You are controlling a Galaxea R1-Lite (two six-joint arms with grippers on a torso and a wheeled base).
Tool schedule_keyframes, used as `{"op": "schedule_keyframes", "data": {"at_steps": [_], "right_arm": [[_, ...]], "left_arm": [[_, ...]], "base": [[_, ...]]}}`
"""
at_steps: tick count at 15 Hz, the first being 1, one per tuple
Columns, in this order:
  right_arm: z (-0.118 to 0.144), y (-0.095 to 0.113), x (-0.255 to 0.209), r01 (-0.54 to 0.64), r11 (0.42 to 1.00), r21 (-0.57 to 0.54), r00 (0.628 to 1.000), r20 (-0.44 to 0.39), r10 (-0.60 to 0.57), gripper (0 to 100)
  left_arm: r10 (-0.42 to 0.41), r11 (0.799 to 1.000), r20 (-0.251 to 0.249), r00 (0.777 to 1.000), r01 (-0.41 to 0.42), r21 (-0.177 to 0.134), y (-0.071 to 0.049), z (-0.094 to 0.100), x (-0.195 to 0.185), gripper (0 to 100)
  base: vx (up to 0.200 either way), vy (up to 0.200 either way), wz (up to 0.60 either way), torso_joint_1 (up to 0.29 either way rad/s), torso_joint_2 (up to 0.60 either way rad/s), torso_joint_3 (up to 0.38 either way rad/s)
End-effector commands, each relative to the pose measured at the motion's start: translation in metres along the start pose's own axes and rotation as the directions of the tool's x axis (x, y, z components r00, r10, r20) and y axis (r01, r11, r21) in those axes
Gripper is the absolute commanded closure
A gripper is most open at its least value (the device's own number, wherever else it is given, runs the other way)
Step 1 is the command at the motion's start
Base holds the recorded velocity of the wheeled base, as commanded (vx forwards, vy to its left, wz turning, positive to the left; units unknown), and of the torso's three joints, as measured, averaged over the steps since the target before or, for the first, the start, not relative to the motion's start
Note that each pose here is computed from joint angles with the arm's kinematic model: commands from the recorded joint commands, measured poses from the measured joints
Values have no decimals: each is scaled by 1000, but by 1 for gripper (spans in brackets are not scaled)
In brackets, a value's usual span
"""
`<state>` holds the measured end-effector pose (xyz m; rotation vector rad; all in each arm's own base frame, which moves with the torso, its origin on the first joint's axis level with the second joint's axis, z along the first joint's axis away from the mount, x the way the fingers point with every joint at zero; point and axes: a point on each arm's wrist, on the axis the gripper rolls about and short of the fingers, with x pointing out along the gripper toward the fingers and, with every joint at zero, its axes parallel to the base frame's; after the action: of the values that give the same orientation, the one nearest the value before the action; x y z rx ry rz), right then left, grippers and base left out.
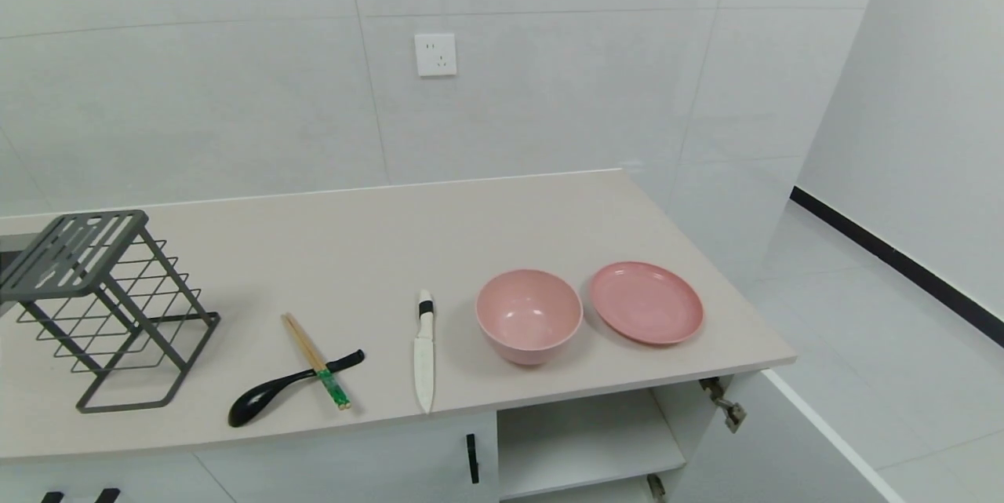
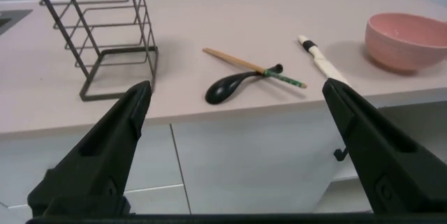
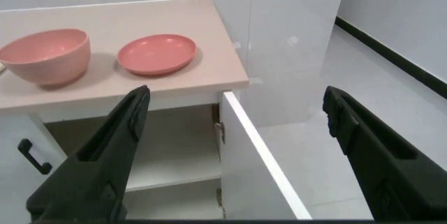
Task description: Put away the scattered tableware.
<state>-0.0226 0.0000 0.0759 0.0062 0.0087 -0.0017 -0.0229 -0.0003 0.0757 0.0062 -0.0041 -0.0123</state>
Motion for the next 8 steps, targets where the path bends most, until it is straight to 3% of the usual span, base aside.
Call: {"op": "schedule_keyframes", "data": {"at_steps": [1, 2, 3, 5, 6, 8], "right_arm": [[0, 0, 0, 0, 1000, 0, 1000, -2, 0, 0], [0, 0, 0, 0, 1000, 0, 1000, -2, 0, 0], [0, 0, 0, 0, 1000, 0, 1000, -2, 0, 0], [0, 0, 0, 0, 1000, 0, 1000, -2, 0, 0], [0, 0, 0, 0, 1000, 0, 1000, -2, 0, 0], [0, 0, 0, 0, 1000, 0, 1000, -2, 0, 0]], "left_arm": [[0, 1000, -1, 1000, 0, 0, 0, 0, 0, 0], [0, 1000, -1, 1000, 0, 0, 0, 0, 0, 0], [0, 1000, -1, 1000, 0, 0, 0, 0, 0, 0], [0, 1000, -1, 1000, 0, 0, 0, 0, 0, 0], [0, 1000, -1, 1000, 0, 0, 0, 0, 0, 0], [2, 1000, -1, 1000, -2, -2, 0, 0, 0, 0]], "base": [[0, 0, 0, 310, -608, -290], [0, 0, 0, 286, -564, -281], [200, 0, 0, 242, -461, -232], [200, -200, 0, 171, -376, -176], [0, -200, 0, 46, -80, -46], [0, 0, 0, 38, -9, -18]]}}
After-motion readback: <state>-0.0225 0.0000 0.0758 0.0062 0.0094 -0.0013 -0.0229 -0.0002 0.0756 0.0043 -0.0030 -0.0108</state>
